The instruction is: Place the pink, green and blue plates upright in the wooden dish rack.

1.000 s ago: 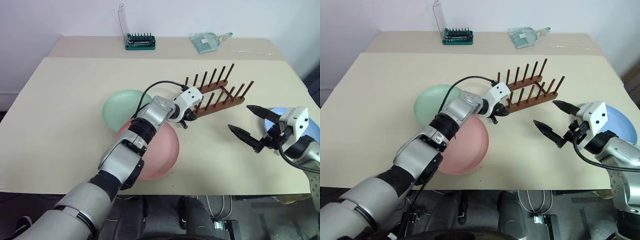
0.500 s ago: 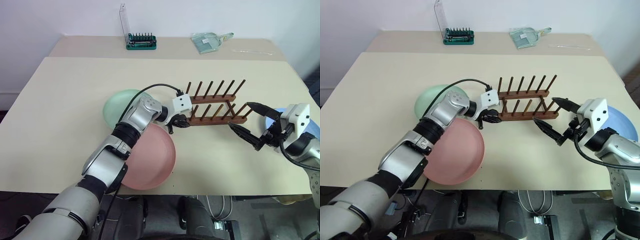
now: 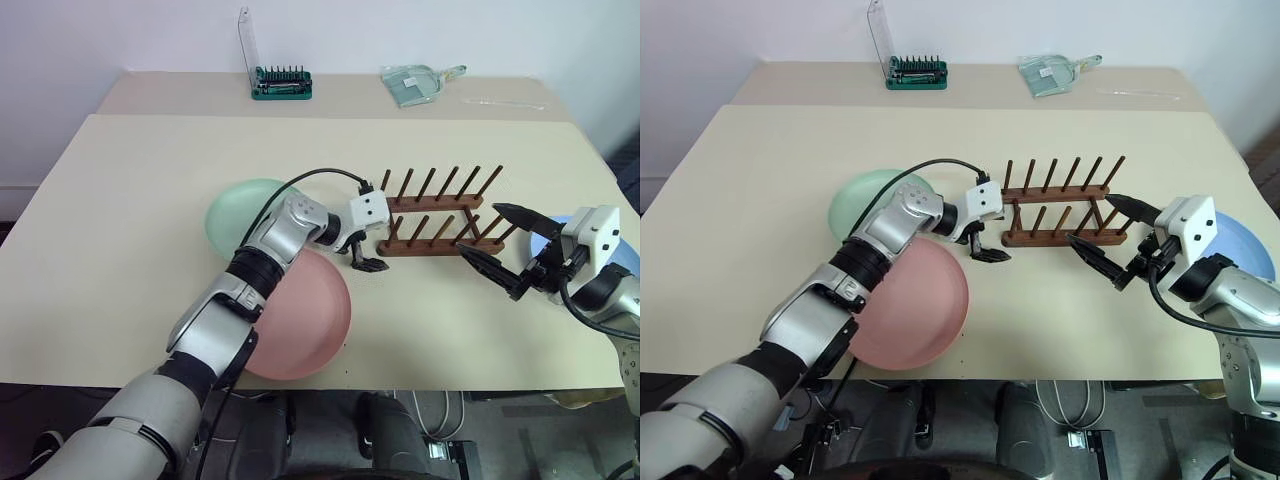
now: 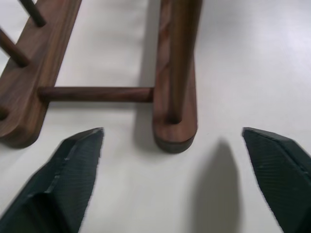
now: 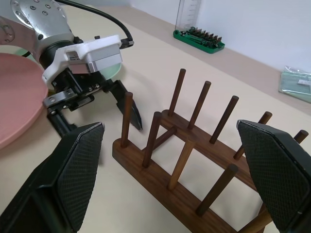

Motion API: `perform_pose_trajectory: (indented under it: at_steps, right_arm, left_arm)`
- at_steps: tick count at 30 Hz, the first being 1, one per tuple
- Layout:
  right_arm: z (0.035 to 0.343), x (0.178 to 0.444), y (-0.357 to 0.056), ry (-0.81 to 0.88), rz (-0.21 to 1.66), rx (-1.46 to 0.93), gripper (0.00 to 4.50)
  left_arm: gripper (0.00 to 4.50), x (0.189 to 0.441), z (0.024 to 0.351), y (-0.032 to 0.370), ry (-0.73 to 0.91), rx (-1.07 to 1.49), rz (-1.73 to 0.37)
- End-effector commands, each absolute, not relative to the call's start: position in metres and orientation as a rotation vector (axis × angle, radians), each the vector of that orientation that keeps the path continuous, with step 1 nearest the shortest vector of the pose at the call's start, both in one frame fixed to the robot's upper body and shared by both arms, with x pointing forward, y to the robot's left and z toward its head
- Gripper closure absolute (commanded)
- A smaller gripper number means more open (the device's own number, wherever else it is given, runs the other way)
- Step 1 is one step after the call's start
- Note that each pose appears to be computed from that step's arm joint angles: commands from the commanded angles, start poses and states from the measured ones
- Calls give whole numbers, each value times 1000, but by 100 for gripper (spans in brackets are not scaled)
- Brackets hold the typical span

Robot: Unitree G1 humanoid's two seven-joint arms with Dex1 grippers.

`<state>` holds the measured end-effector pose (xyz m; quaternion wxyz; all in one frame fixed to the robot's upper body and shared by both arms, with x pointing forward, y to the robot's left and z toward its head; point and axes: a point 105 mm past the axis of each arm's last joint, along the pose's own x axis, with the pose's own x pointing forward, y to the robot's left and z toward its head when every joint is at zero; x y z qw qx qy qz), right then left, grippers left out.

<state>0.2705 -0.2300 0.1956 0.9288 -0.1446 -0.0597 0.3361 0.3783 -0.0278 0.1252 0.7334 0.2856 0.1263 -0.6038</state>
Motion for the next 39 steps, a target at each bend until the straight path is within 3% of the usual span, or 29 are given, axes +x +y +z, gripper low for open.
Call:
perform_pose_trajectory:
  at_steps: [1, 7, 19, 27, 31, 39]
  right_arm:
    - [206, 270, -231, -157, 683, -325, 0]
    - [205, 272, -231, -157, 691, -321, 0]
    - [207, 277, -231, -161, 716, -326, 0]
    - [208, 276, -230, -166, 751, -294, 0]
    - [209, 279, -230, -169, 752, -296, 0]
    - [211, 280, -230, -174, 756, -298, 0]
  left_arm:
    - [4, 384, 150, -21, 256, 588, -1293]
    - [4, 389, 171, 9, 297, 560, -1207]
    - [4, 380, 175, 80, 408, 612, -1098]
    - [4, 362, 219, 124, 382, 466, -1081]
    - [4, 374, 240, 146, 320, 505, -977]
    - [4, 350, 308, 156, 198, 239, -1161]
